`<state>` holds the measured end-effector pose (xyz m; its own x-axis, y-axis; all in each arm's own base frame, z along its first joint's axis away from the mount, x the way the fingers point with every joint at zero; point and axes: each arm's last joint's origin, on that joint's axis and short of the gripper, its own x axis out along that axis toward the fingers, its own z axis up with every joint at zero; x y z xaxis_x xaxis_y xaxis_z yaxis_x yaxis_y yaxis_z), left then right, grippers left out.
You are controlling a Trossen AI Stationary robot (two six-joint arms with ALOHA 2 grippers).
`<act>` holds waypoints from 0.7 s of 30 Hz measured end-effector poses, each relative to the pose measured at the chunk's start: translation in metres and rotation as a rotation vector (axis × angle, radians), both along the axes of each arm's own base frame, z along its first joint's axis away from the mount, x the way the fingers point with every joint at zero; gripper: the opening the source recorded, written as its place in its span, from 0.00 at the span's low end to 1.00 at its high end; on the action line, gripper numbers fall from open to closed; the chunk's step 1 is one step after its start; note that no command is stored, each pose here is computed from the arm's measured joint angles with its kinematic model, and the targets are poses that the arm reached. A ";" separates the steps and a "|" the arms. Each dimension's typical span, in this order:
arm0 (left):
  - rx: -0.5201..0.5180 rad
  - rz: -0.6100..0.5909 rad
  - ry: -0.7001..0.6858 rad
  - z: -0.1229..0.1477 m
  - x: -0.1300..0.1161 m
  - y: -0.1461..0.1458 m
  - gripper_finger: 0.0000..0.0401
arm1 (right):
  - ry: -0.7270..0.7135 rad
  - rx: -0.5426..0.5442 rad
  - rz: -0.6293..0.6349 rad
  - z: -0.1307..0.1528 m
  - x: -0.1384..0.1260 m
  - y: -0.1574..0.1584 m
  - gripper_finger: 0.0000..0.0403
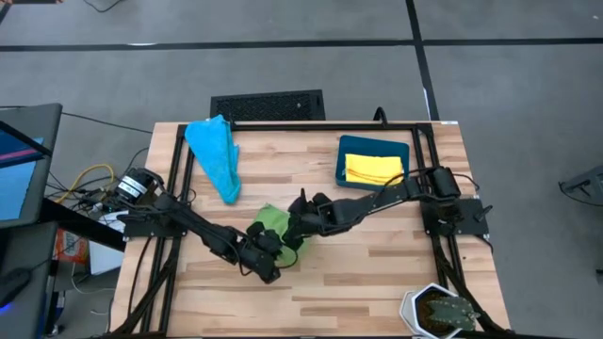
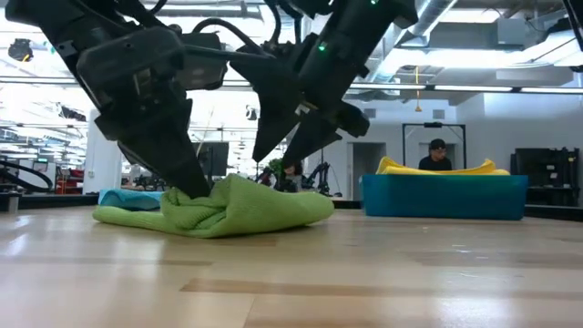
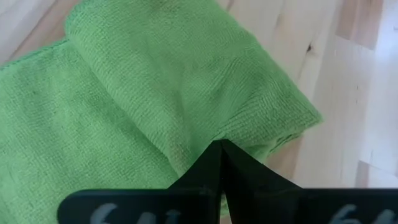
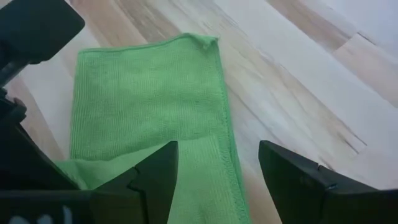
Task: Fold microfiber towels
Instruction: Fold the green microfiber cloth
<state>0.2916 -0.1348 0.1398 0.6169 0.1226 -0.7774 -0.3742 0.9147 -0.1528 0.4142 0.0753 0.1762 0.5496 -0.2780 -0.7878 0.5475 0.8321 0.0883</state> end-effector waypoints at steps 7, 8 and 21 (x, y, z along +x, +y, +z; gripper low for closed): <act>0.027 -0.024 0.023 -0.001 -0.002 0.000 0.00 | -0.001 -0.001 0.001 0.000 0.000 0.000 0.62; 0.029 -0.026 0.024 -0.001 -0.002 0.000 0.00 | 0.001 -0.004 0.003 0.000 0.000 0.000 0.62; 0.067 -0.091 0.084 -0.004 -0.008 -0.003 0.00 | 0.114 0.028 -0.027 -0.053 0.009 -0.006 0.62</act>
